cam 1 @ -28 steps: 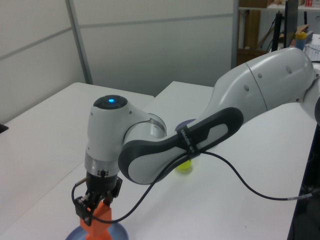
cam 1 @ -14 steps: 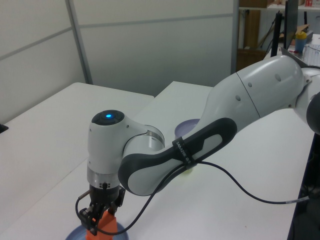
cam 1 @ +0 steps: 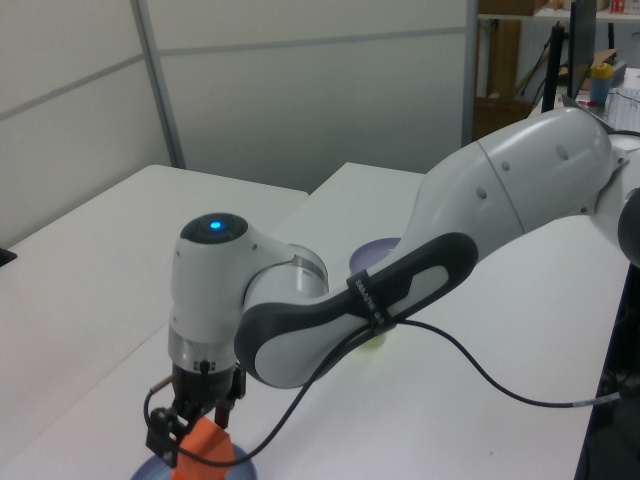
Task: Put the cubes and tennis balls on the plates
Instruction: 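Raise the gripper and move it over the tennis balls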
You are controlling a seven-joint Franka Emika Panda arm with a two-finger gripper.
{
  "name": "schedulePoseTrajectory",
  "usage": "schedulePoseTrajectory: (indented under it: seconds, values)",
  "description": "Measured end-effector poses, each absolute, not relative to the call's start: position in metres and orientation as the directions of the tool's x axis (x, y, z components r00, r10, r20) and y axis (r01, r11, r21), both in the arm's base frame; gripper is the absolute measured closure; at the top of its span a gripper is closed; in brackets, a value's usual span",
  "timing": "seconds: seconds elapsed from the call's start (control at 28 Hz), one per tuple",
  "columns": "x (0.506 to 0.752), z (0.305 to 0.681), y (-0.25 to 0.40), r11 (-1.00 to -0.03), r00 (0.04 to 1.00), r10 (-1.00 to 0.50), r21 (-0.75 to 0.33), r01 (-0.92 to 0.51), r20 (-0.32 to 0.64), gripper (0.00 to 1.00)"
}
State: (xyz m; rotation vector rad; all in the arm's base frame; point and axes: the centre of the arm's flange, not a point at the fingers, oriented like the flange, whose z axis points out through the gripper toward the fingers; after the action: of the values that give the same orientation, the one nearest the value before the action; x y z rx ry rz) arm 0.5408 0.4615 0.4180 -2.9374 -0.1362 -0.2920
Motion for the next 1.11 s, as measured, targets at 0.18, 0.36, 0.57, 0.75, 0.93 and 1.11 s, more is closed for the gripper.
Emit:
schedulePoseTrajectory:
  seconds: [0.18, 0.36, 0.57, 0.75, 0.93, 1.11]
  values:
    - [0.54, 0.453, 0.457, -0.977, 0.97, 0.046, -0.194, 0.094, 0.24, 0.0]
    - [0.539, 0.49, 0.431, -0.986, 0.972, 0.016, -0.16, 0.055, 0.234, 0.0]
    - [0.55, 0.524, 0.367, -0.996, 0.98, -0.007, -0.088, 0.01, 0.201, 0.0]
    - [0.561, 0.524, 0.296, -0.999, 0.988, 0.002, -0.04, 0.008, 0.153, 0.0]
    - [0.566, 0.505, 0.23, -1.0, 0.994, 0.024, 0.004, 0.023, 0.107, 0.0]
    - [0.569, 0.487, 0.175, -1.0, 0.998, 0.028, -0.011, 0.029, 0.055, 0.0]
